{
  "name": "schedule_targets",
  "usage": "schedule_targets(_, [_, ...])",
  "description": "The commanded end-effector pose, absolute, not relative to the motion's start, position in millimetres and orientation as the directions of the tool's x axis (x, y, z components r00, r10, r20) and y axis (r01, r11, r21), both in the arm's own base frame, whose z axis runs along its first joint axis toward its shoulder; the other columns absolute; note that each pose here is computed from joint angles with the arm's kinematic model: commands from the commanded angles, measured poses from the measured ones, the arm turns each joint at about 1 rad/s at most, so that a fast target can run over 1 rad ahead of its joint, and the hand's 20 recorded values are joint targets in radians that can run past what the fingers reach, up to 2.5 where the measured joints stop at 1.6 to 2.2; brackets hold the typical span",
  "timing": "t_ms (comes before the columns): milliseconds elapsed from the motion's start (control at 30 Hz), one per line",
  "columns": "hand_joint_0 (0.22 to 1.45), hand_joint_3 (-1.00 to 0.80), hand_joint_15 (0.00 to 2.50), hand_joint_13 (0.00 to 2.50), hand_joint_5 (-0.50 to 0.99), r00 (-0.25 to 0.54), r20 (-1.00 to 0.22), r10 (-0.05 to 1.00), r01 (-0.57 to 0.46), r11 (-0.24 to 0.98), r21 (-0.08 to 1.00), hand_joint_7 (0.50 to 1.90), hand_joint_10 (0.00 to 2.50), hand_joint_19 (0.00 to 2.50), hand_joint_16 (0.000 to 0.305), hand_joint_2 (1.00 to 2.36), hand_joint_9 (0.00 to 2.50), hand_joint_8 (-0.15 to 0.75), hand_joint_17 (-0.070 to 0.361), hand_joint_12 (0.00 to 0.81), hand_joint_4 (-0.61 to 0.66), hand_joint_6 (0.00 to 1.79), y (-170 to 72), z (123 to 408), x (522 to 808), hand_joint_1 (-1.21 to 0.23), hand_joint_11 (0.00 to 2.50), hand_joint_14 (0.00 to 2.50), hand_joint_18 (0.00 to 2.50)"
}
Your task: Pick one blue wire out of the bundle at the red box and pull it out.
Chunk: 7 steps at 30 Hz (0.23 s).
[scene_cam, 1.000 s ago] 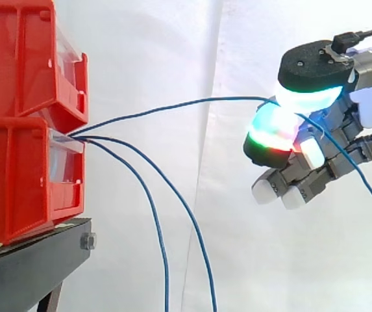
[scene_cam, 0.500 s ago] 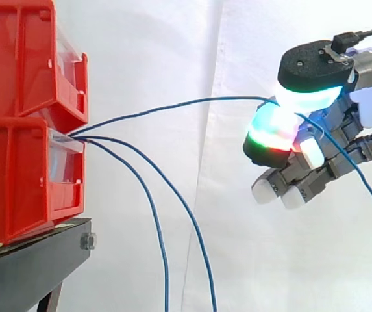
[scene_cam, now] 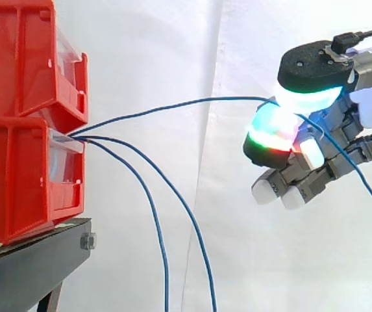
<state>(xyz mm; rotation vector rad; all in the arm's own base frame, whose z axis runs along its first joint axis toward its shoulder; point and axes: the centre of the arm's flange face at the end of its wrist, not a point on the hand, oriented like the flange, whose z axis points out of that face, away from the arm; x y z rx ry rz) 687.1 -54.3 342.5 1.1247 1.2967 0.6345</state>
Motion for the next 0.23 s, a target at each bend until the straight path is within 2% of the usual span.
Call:
schedule_targets(0, [0.63,-0.11,0.32,0.53,-0.06,0.218,-0.417,0.882,0.212,0.374,0.903,0.97,0.02,0.39,0.057,1.02,0.97,0.269,0.127,0.378,0.08,0.89,-54.6,342.3,687.2,-0.86,0.49,0.01,0.39])
schedule_targets(200, [0.63,-0.11,0.32,0.53,-0.06,0.218,-0.417,0.882,0.212,0.374,0.903,0.97,0.02,0.39,0.057,1.02,0.97,0.265,0.127,0.377,0.08,0.89,-54.7,343.2,686.8,-0.86,0.48,0.01,0.39])
